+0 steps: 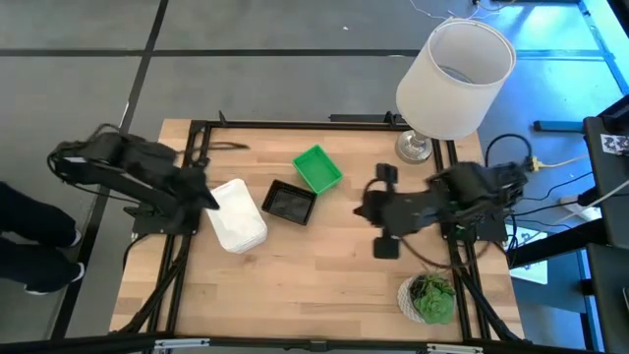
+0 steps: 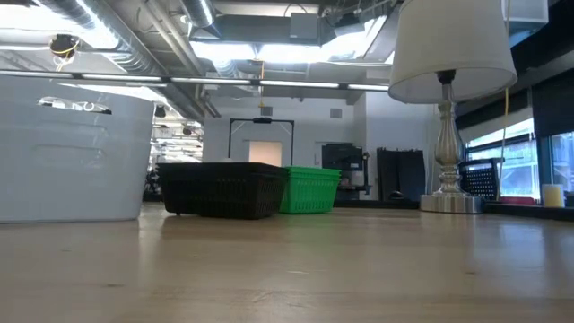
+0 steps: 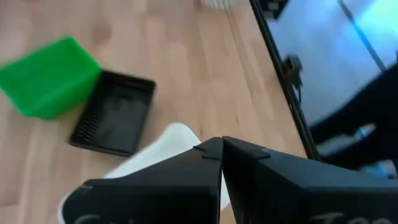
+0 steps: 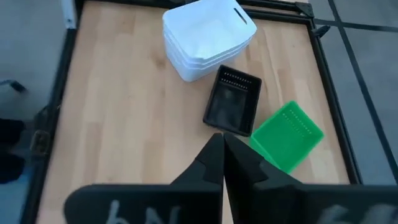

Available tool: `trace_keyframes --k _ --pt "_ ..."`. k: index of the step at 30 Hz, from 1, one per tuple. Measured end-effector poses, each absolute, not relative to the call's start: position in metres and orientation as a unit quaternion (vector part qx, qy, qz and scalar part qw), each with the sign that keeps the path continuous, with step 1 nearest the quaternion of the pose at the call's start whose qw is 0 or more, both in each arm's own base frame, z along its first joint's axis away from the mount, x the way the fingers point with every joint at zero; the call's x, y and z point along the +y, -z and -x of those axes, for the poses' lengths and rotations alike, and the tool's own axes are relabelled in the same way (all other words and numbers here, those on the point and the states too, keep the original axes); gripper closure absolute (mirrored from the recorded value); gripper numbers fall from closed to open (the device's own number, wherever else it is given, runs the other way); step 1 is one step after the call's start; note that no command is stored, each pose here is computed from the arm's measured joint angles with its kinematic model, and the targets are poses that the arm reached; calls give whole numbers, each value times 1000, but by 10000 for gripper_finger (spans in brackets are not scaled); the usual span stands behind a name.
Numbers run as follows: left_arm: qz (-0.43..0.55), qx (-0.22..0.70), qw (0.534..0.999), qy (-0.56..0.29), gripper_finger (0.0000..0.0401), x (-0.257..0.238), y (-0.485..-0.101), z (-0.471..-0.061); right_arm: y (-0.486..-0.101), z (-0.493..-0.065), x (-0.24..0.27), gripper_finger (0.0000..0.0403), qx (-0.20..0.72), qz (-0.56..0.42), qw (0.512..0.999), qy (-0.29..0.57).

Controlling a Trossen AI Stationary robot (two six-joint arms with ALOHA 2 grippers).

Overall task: Stack baskets by color
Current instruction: Return to Home Position

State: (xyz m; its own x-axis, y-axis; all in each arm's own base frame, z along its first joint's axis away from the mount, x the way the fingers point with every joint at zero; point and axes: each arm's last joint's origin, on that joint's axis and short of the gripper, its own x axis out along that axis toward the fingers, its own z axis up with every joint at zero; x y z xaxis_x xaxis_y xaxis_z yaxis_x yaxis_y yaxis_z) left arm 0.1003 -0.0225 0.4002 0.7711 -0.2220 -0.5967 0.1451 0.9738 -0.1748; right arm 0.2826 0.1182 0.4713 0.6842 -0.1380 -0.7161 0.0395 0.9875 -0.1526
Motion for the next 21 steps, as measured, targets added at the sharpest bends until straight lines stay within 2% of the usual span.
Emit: trace_keyframes --k 6,12,21 --pt "79 234 967 57 401 -9 -407 -47 -482 -248 130 401 364 56 928 51" --pt "86 157 983 32 401 3 -402 -4 -468 -220 129 402 351 21 931 96" --pt "78 116 990 7 401 7 -373 4 -439 -190 110 403 237 -20 971 31"
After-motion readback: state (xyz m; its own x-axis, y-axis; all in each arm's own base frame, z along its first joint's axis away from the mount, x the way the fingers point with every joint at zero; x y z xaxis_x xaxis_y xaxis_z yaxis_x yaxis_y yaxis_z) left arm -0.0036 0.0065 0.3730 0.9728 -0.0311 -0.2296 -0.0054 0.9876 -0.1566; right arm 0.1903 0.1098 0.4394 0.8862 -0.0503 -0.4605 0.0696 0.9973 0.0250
